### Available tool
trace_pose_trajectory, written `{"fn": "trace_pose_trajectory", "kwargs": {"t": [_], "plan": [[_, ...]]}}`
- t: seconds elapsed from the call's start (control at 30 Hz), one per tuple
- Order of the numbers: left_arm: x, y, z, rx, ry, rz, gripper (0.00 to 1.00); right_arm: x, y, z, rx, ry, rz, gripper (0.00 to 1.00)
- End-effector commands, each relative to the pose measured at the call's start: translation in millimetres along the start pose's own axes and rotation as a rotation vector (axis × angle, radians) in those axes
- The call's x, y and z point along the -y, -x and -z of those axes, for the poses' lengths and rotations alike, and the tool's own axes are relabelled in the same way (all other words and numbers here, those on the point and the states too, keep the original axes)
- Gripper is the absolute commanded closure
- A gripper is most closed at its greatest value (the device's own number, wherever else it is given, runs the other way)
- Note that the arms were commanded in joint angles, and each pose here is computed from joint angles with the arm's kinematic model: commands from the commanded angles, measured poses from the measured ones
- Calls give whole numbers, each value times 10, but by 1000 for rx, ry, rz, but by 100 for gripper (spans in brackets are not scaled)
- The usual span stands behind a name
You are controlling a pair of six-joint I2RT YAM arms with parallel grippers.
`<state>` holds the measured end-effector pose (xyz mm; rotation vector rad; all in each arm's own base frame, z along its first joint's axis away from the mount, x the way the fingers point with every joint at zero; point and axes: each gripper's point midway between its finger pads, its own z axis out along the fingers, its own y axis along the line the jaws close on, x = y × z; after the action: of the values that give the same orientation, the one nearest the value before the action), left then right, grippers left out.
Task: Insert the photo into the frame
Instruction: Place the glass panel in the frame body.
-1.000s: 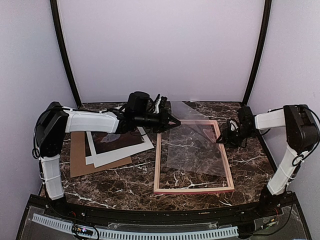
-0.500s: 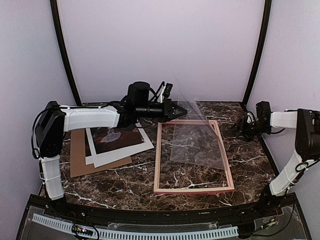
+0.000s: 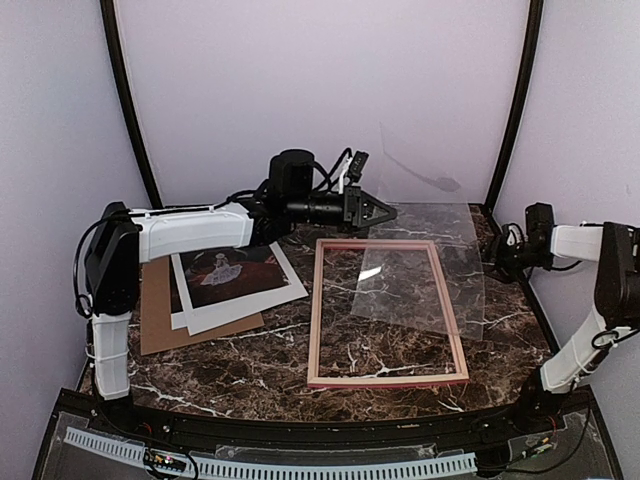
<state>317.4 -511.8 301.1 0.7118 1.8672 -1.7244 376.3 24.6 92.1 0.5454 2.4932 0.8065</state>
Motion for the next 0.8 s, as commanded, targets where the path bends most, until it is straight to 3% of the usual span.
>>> {"fn": "trace_pose_trajectory", "kwargs": {"t": [0.0, 0.3, 0.5, 0.77], "plan": [[-192, -51, 25, 30, 47, 76, 100, 65, 145, 163, 72, -37, -11, 34], [-1144, -732, 189, 57, 231, 407, 100, 200, 187, 224, 101, -118, -4, 34], [-1452, -1084, 303, 20, 337, 482, 100, 236, 117, 158, 69, -113, -5, 34], [-1573, -1206, 379, -6, 417, 486, 100, 125, -126, -102, -33, -101, 72, 31]]}}
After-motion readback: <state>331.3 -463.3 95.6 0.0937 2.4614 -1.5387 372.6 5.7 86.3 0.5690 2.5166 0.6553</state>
